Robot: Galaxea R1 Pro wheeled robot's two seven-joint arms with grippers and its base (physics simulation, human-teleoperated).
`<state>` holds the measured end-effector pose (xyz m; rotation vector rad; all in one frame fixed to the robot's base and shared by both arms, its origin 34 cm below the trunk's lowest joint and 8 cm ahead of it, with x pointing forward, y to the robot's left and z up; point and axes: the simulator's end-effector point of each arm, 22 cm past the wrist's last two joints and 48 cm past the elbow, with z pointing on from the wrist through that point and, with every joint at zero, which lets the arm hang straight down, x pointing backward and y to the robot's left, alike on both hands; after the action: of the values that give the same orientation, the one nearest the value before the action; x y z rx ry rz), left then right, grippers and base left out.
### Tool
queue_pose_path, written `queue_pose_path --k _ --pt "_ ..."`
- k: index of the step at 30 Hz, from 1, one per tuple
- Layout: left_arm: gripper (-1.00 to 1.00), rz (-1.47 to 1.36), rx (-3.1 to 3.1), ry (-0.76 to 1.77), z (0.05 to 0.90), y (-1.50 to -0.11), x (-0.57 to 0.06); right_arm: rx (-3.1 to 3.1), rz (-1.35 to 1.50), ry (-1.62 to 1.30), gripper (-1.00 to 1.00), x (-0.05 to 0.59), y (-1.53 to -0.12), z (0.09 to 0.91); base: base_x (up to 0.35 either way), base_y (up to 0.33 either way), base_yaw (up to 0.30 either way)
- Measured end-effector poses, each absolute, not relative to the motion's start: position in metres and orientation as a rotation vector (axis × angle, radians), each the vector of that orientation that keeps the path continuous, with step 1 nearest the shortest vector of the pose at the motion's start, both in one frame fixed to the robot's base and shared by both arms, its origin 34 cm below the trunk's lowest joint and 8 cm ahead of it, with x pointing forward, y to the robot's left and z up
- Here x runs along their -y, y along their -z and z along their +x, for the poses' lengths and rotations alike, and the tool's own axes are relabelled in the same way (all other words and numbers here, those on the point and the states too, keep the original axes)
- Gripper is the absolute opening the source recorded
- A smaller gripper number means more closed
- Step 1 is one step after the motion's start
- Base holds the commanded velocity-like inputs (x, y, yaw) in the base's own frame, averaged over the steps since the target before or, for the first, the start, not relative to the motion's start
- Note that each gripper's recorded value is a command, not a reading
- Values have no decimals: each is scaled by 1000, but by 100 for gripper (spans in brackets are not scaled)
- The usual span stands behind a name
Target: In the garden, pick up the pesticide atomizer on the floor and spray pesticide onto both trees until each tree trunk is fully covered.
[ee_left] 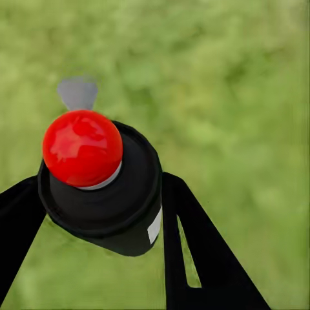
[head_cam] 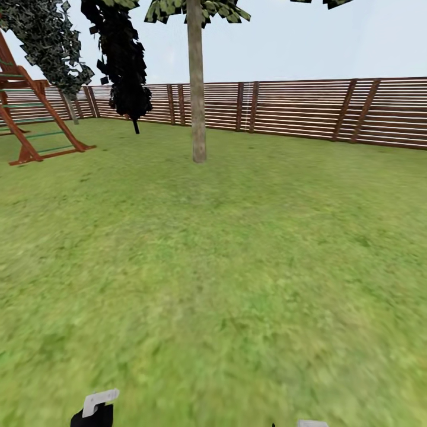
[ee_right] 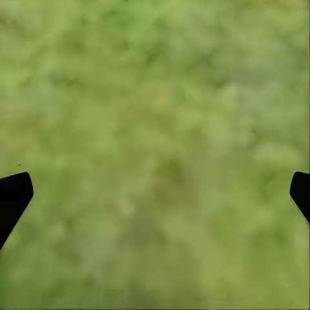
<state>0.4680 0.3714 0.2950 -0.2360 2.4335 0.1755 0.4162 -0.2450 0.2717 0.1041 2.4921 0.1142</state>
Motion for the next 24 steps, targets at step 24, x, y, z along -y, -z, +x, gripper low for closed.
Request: queue_pose_path --k 24 --pt "-100 -236 -2434 -175 468 -295 -371 -2492 104 -115 100 245 -272 416 339 0 0"
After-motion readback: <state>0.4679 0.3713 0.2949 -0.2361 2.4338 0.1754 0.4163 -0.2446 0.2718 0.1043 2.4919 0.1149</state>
